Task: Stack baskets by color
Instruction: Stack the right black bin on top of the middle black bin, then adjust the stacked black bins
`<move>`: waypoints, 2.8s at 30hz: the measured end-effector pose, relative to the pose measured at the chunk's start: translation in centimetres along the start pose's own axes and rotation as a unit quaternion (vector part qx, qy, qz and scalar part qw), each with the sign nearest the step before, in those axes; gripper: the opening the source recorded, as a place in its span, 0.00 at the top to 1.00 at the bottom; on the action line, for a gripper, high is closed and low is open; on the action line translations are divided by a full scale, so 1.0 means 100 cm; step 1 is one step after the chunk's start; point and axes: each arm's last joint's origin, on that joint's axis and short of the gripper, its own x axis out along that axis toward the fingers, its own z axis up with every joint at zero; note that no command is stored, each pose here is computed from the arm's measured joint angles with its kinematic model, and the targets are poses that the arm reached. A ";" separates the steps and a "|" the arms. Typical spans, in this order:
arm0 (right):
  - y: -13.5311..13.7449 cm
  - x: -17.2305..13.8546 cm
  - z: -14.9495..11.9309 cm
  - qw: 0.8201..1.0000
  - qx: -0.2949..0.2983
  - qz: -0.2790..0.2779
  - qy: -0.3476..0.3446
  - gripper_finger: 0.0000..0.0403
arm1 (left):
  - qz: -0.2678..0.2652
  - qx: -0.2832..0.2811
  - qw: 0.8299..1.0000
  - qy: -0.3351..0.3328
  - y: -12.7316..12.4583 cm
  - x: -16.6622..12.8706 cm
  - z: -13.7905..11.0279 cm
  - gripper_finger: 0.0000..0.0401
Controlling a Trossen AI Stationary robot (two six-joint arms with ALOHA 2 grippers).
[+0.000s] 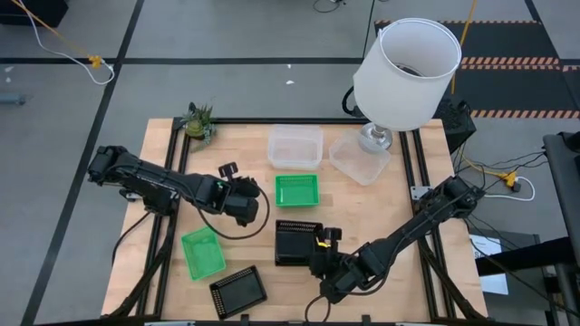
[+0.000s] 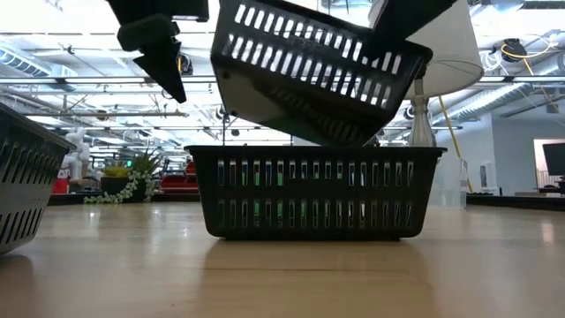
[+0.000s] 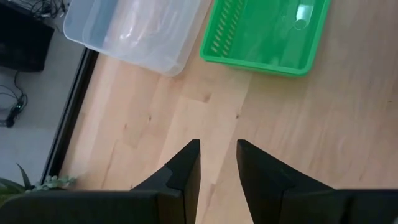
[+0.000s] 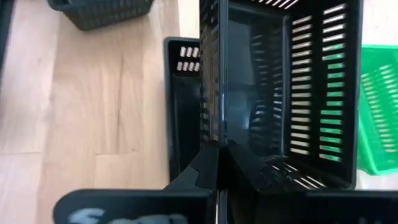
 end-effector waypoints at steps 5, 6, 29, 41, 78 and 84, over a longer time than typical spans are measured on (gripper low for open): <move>0.002 0.008 -0.003 1.000 -0.011 0.026 -0.007 0.97 | 0.000 -0.002 1.000 0.000 0.000 0.000 0.000 0.74; 0.002 0.009 -0.003 0.999 -0.012 0.029 -0.007 0.97 | 0.000 -0.002 1.000 0.000 0.000 0.000 0.000 0.74; -0.003 0.012 -0.007 0.999 -0.015 0.028 0.019 0.95 | -0.001 -0.004 1.000 0.000 0.000 0.000 0.000 0.74; -0.002 0.012 -0.007 0.999 -0.013 0.040 0.024 0.88 | -0.001 -0.004 1.000 0.000 0.000 0.000 0.000 0.74; -0.035 0.039 -0.066 0.985 0.032 0.040 0.162 0.98 | -0.004 -0.003 1.000 -0.003 -0.002 -0.001 0.000 0.74; -0.044 0.054 -0.064 0.988 0.044 0.060 0.133 1.00 | -0.004 -0.003 1.000 -0.004 -0.002 -0.001 0.000 0.74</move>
